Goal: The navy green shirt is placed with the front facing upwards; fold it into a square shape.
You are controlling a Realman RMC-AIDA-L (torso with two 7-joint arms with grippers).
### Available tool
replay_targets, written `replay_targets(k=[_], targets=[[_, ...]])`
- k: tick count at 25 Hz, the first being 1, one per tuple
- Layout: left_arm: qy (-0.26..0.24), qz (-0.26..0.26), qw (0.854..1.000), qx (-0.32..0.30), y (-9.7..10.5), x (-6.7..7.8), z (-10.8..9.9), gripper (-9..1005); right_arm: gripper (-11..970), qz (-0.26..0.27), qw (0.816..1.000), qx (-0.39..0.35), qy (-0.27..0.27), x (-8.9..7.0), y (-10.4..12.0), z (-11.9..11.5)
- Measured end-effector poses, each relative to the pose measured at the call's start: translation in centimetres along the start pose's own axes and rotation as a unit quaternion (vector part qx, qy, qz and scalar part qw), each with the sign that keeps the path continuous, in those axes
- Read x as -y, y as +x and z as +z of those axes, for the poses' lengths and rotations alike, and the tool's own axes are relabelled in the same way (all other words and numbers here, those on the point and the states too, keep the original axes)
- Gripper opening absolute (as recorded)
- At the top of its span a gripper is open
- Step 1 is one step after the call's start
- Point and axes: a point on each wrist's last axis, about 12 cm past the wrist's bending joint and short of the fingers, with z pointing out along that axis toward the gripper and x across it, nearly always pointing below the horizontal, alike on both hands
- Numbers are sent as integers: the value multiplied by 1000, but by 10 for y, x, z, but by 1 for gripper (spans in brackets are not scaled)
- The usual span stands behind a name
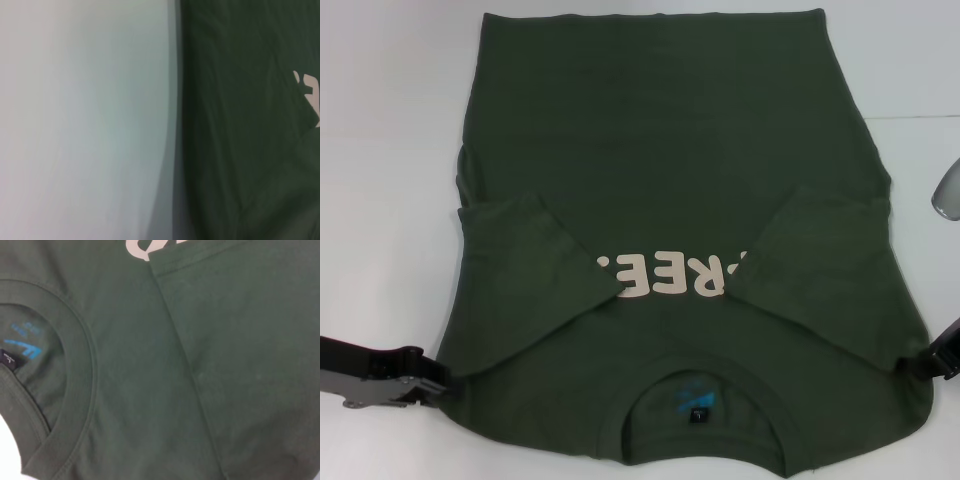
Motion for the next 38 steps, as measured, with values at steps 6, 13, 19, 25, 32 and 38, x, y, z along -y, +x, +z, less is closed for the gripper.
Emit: replay_targets(k=[6,13,19,25,32,38], targets=[[-2,1,1000,5,-2,0,-1,223,39,1,1000,4,-2,0,0,-1],[4,24,1000,11,-4,1,-2,98,39,2,1000,14,-7,1,1,-2],[35,90,994,48,0,-5,-6,81,40,16,997,71,-29,15,20,-8],[63,139,984,94,7,-19,-11,80,40,15,985,155,-71,20,51,-3],[69,198,970,121,15,-27,-15,75,40,14,960,251,-124,16,78,10],[75,240,958,138,21,-31,-20,69,39,10,936,320,-149,11,99,24]])
